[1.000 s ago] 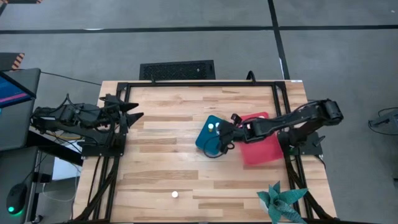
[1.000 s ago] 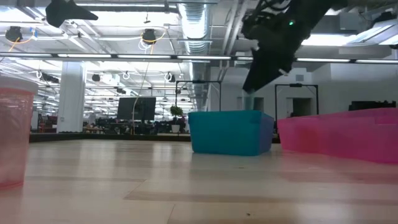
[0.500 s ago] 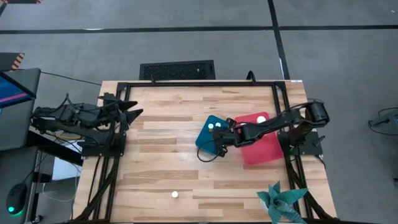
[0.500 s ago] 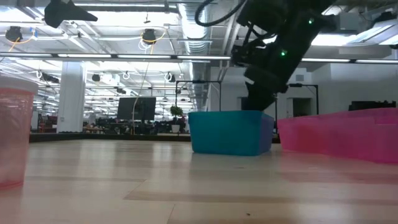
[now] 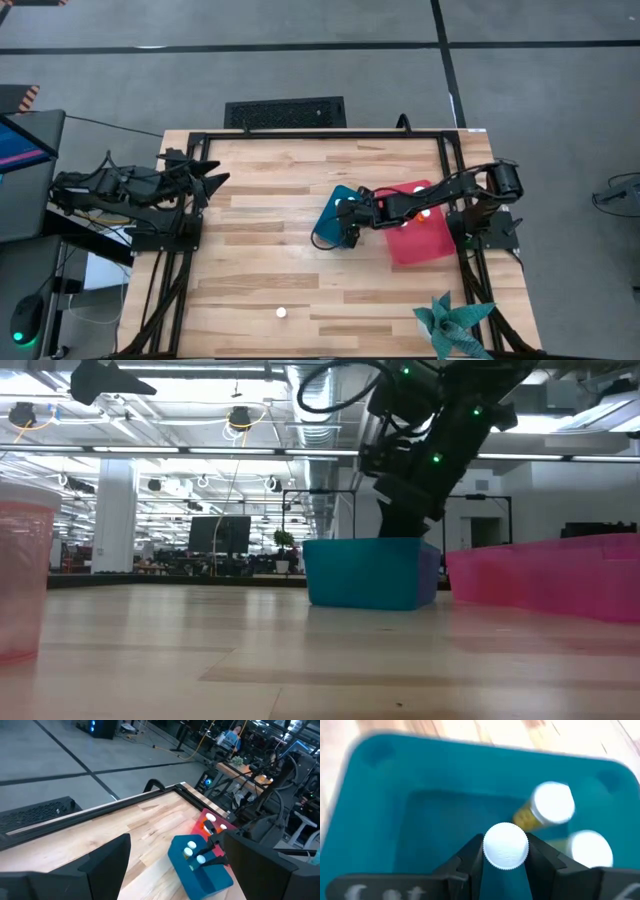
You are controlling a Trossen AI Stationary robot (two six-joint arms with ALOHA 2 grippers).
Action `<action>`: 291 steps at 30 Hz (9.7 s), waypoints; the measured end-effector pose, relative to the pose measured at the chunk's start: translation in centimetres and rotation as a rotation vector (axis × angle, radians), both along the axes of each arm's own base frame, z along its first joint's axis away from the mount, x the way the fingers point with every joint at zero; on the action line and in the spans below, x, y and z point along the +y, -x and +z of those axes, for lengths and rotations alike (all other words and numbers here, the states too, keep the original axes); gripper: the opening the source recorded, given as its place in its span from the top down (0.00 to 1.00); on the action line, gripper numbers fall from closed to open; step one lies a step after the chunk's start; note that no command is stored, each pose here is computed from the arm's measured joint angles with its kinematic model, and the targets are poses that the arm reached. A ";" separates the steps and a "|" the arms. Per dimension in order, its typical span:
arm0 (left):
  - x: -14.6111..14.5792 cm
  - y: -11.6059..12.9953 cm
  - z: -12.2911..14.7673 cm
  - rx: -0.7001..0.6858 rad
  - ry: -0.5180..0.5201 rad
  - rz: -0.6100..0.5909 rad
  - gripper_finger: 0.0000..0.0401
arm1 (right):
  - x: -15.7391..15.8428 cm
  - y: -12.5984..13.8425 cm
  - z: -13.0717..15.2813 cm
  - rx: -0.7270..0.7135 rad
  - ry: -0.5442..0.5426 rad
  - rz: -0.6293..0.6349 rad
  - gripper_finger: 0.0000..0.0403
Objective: Pick and place medicine bottles into bin by pill shape (circle, oval)
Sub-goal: Put the light blue tablet bottle into the blue bin, then put the pink tablet bottle into the blue bin, then return to Home Position
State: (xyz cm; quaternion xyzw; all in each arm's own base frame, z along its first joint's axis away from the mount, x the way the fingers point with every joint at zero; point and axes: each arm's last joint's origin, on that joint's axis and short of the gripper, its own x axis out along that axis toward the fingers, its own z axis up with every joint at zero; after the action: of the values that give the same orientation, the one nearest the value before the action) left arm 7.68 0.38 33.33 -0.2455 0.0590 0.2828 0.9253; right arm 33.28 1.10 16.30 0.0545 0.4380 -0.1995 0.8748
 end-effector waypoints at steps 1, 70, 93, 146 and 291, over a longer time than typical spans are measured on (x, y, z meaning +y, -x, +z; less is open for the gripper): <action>0.0 0.0 0.0 0.000 0.001 0.000 0.22 | 0.0 0.1 -0.1 0.008 0.000 0.000 0.67; -0.1 0.1 -0.5 0.061 -0.003 -0.042 0.22 | 19.9 -14.4 9.9 -0.480 -0.036 0.802 0.42; -0.1 0.1 -0.5 0.056 0.000 -0.034 0.22 | 20.8 -15.6 0.0 -0.185 -0.147 0.687 0.42; 0.1 0.2 -0.4 0.049 -0.014 0.016 0.22 | 3.0 3.5 11.0 -0.303 -0.021 0.214 0.69; -1.3 -1.1 -13.5 -0.300 -0.100 -0.437 0.22 | -0.5 23.6 1.4 -1.078 -0.131 0.283 0.52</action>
State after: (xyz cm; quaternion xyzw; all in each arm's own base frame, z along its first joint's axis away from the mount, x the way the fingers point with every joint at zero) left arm 8.83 -0.90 19.81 -0.2200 -0.0413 0.0391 0.9738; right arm 9.63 0.58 17.71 0.1439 -0.0565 0.0035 0.9880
